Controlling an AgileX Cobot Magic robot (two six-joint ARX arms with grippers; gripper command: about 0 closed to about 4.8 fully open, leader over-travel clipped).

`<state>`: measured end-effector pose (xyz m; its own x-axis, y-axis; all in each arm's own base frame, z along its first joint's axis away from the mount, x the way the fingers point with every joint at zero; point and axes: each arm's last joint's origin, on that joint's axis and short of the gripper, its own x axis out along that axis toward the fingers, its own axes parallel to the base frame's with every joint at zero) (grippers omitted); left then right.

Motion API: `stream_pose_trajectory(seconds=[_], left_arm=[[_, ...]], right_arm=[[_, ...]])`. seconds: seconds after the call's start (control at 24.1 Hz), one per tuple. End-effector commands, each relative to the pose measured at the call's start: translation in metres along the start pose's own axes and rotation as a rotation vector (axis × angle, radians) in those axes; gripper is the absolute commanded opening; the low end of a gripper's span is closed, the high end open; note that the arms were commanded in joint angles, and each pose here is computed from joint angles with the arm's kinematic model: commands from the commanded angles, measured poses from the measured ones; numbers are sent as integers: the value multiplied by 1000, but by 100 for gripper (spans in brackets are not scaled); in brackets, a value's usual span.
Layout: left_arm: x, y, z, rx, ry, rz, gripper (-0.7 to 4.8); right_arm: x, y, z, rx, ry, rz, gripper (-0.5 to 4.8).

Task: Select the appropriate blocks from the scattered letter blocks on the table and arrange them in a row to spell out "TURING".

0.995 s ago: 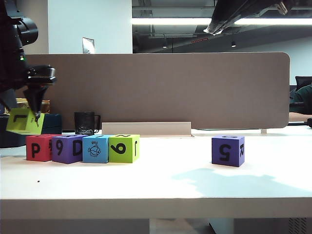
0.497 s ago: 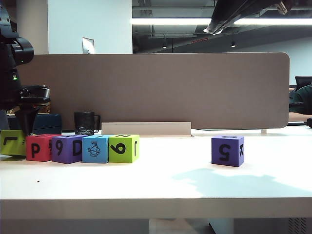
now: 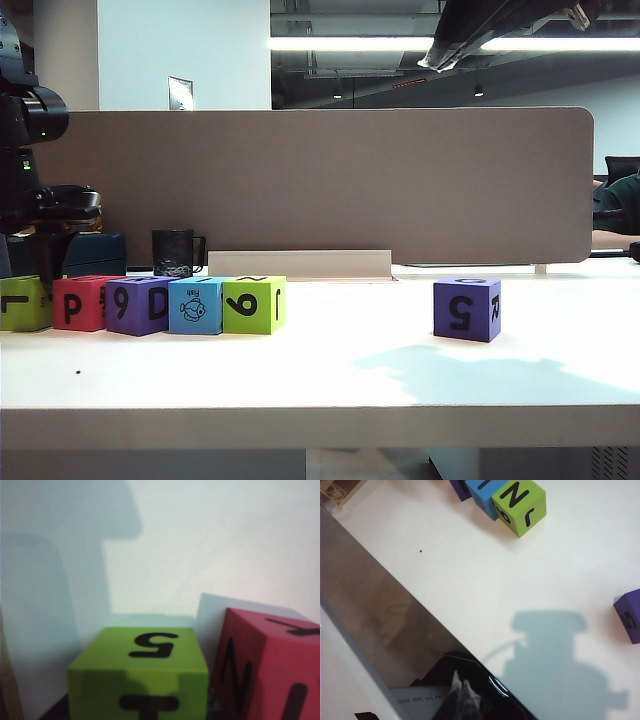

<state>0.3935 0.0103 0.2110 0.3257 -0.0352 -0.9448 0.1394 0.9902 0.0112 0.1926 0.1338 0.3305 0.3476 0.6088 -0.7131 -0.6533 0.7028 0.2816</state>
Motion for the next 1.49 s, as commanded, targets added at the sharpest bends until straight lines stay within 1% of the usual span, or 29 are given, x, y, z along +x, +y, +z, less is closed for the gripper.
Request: stream_pose_trajectory(seconds=[0.04,0.25,0.37,0.5,0.58,0.66,0.7,0.75,0.79,0.87,0.95,1.04,1.12,1.2,1.24,1.29,1.37,1.49], left_arm=[[-6,0,2,3,-7,-2,347],[-18,1,10,3,-21,4,347],[-32,2,19,1,-45,8,346],[-43,2,24,-25,-60,1,346],[-51,-2,28,-33,-75,-44,346],[-59,-9,33,-38,-103,-132,345],[-65,-18,38,-44,-133,-223,343],[-68,-27,42,-28,-154,-286,340],[-69,-36,44,-17,-164,-319,340],[-70,-49,46,5,-176,-353,340],[-70,-72,48,51,-184,-375,340],[-73,-112,51,130,-219,-423,340],[-75,-139,51,191,-248,-459,340],[-78,-159,50,236,-272,-482,340],[-79,-173,49,265,-287,-498,340],[-82,-194,47,306,-313,-523,340],[-84,-220,44,358,-354,-545,340],[-83,-245,39,404,-384,-538,340]], right_arm=[[-1,1,2,-8,-16,4,-1],[-1,1,2,-9,-16,4,-1],[-1,1,2,-9,-17,4,-1],[-1,1,2,-9,-18,-1,-1],[-1,0,2,-9,-20,-29,-1],[-1,-1,2,-9,-23,-74,-1],[-1,-2,2,-9,-25,-110,-1],[-2,-3,2,-8,-26,-134,-1],[-2,-4,2,-7,-26,-152,-1],[-2,-5,2,-5,-22,-182,-1],[-2,-6,1,-2,-15,-222,-1],[-3,-9,-2,3,10,-330,-1],[-5,-11,-5,5,32,-404,-1],[-6,-12,-7,7,52,-449,-1],[-6,-13,-8,7,62,-471,-1],[-7,-14,-10,7,80,-504,-1],[-8,-14,-12,8,99,-525,-1],[-9,-14,-13,9,105,-525,-1]])
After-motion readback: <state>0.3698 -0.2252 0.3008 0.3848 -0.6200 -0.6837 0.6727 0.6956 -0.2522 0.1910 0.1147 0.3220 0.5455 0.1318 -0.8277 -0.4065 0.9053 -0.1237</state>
